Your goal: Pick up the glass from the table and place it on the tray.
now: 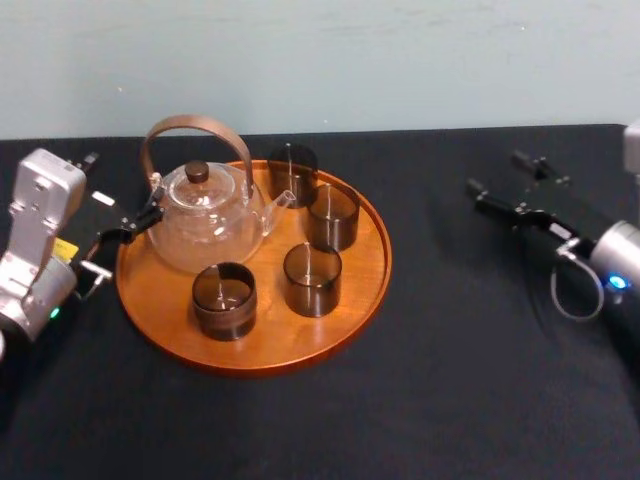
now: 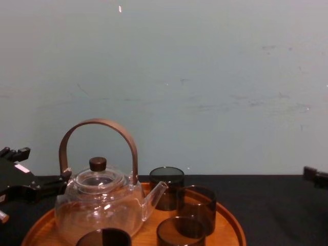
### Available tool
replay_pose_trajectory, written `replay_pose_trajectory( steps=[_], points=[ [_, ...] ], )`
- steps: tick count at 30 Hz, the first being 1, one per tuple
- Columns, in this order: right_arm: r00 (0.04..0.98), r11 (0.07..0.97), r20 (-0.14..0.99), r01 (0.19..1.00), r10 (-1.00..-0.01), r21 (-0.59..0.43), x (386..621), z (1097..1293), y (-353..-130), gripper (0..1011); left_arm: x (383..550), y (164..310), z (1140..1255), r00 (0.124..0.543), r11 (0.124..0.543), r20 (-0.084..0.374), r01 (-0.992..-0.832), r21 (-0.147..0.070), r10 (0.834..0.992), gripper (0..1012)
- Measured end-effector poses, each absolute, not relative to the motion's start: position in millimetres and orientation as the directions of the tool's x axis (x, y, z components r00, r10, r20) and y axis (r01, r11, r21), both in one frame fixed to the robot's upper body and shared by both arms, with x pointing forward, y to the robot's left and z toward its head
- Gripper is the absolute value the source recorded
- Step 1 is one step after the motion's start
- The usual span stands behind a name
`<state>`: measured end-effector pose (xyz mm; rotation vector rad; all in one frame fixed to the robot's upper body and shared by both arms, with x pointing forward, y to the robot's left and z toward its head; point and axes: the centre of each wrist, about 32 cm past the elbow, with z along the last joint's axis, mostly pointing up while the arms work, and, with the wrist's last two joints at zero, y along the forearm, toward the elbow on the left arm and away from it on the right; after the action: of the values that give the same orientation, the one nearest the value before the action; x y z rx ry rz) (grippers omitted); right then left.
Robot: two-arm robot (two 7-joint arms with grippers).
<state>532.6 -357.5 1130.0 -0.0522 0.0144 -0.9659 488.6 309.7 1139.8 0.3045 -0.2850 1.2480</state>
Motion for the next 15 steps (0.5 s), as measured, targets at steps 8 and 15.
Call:
replay_pose_trajectory(
  steps=[8,15],
  points=[
    [0.513,0.512,0.012,0.858,-0.858,-0.038,529.1,1130.0,-369.2,1003,488.6,309.7,1139.8,0.292,0.287,0.374,-0.955,0.070,0.880,1010],
    [0.517,0.517,0.013,0.855,-0.856,-0.038,529.4,1130.1,-368.4,1002,488.6,309.7,1139.8,0.292,0.287,0.374,-0.955,0.070,0.880,1010]
  ],
)
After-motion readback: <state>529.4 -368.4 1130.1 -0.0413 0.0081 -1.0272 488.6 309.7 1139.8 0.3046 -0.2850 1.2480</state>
